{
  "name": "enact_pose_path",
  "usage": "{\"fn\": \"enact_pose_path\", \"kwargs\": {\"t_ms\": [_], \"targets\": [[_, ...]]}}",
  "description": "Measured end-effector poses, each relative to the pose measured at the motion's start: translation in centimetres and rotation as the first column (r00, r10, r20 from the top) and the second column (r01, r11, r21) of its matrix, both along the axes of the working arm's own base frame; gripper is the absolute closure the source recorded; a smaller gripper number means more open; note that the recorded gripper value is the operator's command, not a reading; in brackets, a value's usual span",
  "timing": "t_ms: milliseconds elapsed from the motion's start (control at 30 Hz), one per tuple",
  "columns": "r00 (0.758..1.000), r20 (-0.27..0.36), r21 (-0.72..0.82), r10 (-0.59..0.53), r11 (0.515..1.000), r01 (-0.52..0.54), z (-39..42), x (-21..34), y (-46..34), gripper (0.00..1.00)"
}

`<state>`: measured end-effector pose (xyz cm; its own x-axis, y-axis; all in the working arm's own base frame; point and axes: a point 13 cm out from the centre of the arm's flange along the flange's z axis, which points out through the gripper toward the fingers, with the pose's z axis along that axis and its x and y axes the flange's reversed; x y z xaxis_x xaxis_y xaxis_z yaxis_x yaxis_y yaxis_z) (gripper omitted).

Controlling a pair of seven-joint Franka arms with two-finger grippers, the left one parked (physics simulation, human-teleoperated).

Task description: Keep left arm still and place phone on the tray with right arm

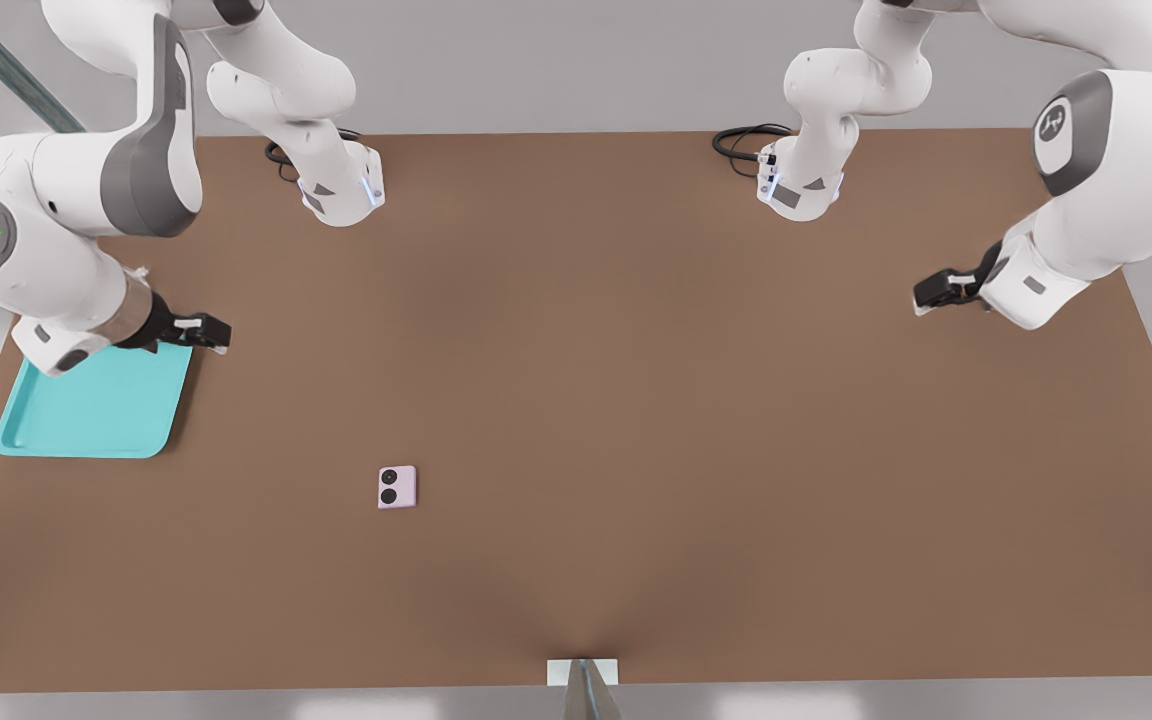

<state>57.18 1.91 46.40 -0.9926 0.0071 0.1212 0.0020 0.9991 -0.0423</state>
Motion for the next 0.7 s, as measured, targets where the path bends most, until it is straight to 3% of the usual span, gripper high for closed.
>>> {"fn": "enact_pose_path", "kwargs": {"t_ms": [133, 267, 433, 700], "targets": [[0.999, 0.049, 0.006, 0.009, 1.0, -0.01, -0.1, 1.4, 1.0, 0.0], [0.994, -0.002, 0.002, 0.111, 0.994, -0.111, -6.9, 4.3, 7.8, 0.0], [0.982, -0.022, -0.021, 0.187, 0.982, -0.188, -15.6, 8.2, 14.7, 0.01], [0.983, -0.045, -0.005, 0.178, 0.984, -0.178, -27.6, 9.3, 19.8, 0.02]]}}
